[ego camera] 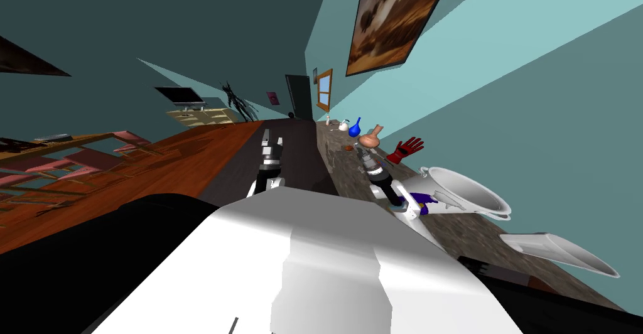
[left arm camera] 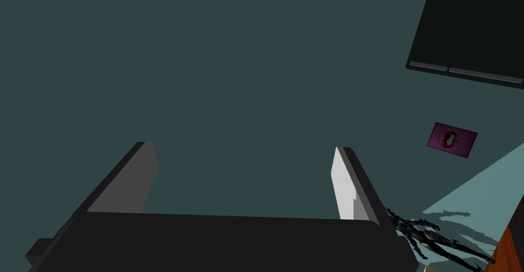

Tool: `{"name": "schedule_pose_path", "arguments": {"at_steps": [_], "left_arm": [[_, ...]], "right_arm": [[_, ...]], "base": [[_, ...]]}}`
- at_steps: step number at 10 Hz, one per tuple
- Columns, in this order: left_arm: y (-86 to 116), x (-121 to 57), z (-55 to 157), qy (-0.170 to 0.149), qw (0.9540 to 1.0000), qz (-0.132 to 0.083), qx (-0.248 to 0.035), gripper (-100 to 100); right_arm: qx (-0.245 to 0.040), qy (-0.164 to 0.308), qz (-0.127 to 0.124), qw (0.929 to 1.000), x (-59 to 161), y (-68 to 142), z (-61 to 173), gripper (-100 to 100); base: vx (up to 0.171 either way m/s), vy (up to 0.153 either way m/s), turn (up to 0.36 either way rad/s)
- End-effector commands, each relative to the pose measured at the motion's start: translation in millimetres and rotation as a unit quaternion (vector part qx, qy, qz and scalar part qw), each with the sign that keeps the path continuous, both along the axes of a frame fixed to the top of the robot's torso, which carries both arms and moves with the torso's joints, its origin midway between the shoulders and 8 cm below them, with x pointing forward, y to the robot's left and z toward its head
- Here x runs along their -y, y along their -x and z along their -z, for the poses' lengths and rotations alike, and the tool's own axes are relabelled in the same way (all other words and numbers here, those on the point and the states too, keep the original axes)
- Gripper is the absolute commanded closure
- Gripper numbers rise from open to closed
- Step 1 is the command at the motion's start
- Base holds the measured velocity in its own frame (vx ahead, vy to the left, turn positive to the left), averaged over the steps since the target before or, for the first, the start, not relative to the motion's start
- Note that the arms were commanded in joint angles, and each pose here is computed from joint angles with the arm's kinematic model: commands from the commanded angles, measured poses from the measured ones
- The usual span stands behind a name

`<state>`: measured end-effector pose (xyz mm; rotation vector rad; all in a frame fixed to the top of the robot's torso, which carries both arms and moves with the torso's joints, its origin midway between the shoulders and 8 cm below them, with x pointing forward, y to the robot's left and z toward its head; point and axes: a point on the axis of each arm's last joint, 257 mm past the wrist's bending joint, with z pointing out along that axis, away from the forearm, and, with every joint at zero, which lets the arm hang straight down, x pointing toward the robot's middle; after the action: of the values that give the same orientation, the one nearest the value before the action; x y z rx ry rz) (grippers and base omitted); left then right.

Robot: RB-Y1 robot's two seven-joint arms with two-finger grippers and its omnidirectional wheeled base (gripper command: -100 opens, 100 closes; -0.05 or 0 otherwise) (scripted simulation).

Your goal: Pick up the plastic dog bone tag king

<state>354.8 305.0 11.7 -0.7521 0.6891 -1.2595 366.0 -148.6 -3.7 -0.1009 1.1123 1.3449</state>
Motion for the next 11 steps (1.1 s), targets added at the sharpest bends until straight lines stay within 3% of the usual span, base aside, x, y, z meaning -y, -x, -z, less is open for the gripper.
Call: {"name": "schedule_pose_path", "arguments": {"at_steps": [1, 6, 7, 8, 9, 10, 11], "left_arm": [[0.0, 0.0, 0.0, 0.0, 1.0, 0.0, 0.0, 0], [0.0, 0.0, -0.1, 0.0, 1.0, 0.0, 0.0, 0], [0.0, 0.0, 0.0, 0.0, 1.0, 0.0, 0.0, 0], [0.0, 0.0, -0.1, 0.0, 1.0, 0.0, 0.0, 0], [0.0, 0.0, 0.0, 0.0, 1.0, 0.0, 0.0, 0], [0.0, 0.0, -0.1, 0.0, 1.0, 0.0, 0.0, 0], [0.0, 0.0, -0.1, 0.0, 1.0, 0.0, 0.0, 0]], "right_arm": [[-0.001, 0.026, -0.006, 0.9996, -3.2, -3.0, 9.8, -100], [-0.01, 0.126, -0.022, 0.9918, -4.9, -15.9, 55.6, -100], [-0.01, 0.128, -0.022, 0.9914, -4.4, -15.8, 56.0, -100], [-0.015, 0.16, -0.026, 0.9866, -1.5, -20.0, 73.2, -100], [-0.015, 0.164, -0.026, 0.9861, -0.8, -19.9, 73.7, -100], [-0.02, 0.195, -0.029, 0.9801, 4.1, -23.8, 91.7, -100], [-0.021, 0.199, -0.029, 0.9793, 5.2, -23.7, 92.3, -100]], "base": [[0.113, 0.08, -0.068], [0.074, 0.066, -0.083], [0.066, 0.058, -0.053], [0.093, 0.059, -0.107], [0.069, 0.055, -0.057], [0.061, 0.062, -0.112], [0.053, 0.063, -0.045]]}}
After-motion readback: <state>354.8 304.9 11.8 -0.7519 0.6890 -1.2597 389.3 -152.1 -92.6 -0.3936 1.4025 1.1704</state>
